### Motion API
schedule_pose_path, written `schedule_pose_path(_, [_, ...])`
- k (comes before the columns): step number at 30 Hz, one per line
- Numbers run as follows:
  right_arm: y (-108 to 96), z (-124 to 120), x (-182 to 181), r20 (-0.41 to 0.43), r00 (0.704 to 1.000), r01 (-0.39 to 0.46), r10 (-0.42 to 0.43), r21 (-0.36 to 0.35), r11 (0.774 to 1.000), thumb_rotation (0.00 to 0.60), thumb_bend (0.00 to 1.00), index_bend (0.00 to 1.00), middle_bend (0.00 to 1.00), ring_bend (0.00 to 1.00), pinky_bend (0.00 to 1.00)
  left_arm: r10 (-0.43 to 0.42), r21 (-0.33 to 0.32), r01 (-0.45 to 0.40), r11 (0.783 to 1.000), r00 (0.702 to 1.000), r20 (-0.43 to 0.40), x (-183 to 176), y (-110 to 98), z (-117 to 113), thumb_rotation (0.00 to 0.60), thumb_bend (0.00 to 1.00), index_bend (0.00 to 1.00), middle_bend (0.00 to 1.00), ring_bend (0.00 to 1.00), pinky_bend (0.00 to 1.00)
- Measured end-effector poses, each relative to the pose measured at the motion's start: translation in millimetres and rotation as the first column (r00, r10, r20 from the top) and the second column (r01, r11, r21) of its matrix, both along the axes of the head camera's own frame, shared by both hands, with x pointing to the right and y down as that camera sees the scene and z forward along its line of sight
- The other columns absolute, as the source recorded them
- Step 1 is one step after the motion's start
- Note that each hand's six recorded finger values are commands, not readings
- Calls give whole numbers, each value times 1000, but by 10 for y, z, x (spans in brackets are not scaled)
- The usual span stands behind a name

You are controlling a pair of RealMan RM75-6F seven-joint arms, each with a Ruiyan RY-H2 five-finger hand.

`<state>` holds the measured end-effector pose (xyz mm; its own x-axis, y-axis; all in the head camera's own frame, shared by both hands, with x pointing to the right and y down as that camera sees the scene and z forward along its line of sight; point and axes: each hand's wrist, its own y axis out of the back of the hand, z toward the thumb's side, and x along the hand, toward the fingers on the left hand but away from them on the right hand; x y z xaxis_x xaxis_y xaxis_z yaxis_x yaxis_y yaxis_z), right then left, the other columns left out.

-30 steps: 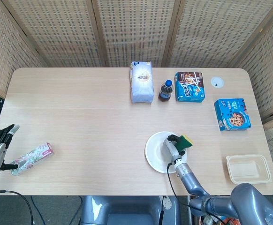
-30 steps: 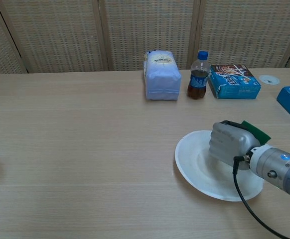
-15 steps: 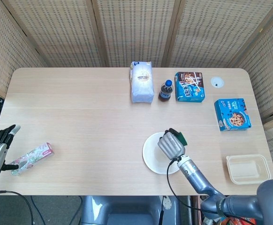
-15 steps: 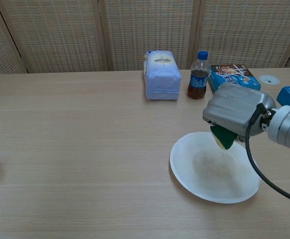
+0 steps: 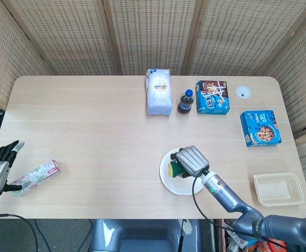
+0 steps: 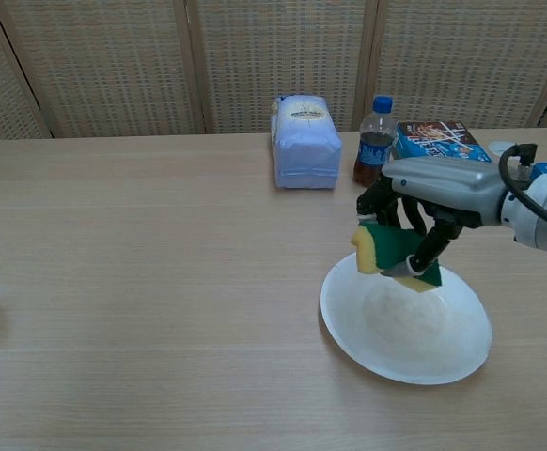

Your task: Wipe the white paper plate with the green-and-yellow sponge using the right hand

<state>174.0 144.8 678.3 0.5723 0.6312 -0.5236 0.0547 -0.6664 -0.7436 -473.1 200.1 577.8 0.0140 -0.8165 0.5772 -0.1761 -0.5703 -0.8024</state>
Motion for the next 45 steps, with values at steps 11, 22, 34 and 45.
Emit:
schedule_pose_path(11, [-49, 357, -30, 53, 996, -64, 73, -152, 986, 600, 638, 634, 305, 42, 18, -9, -9, 9, 1000, 1000, 0, -22, -10, 17, 600, 0, 0, 0, 0, 0])
schedule_pose_path(22, [-94, 600, 43, 13, 993, -113, 117, -166, 980, 600, 636, 638, 239, 3, 5, -17, -15, 16, 1000, 1000, -2, -47, -25, 27, 600, 0, 0, 0, 0, 0])
schedule_pose_path(34, [-52, 647, 305, -18, 993, -120, 119, -193, 974, 600, 639, 644, 235, 0, 0, -14, -23, 14, 1000, 1000, -4, -34, -17, 40, 600, 0, 0, 0, 0, 0])
schedule_pose_path(45, [54, 792, 456, -44, 993, -120, 114, -214, 969, 600, 650, 649, 225, 0, 0, -5, -26, 5, 1000, 1000, 4, -9, -2, 61, 600, 0, 0, 0, 0, 0])
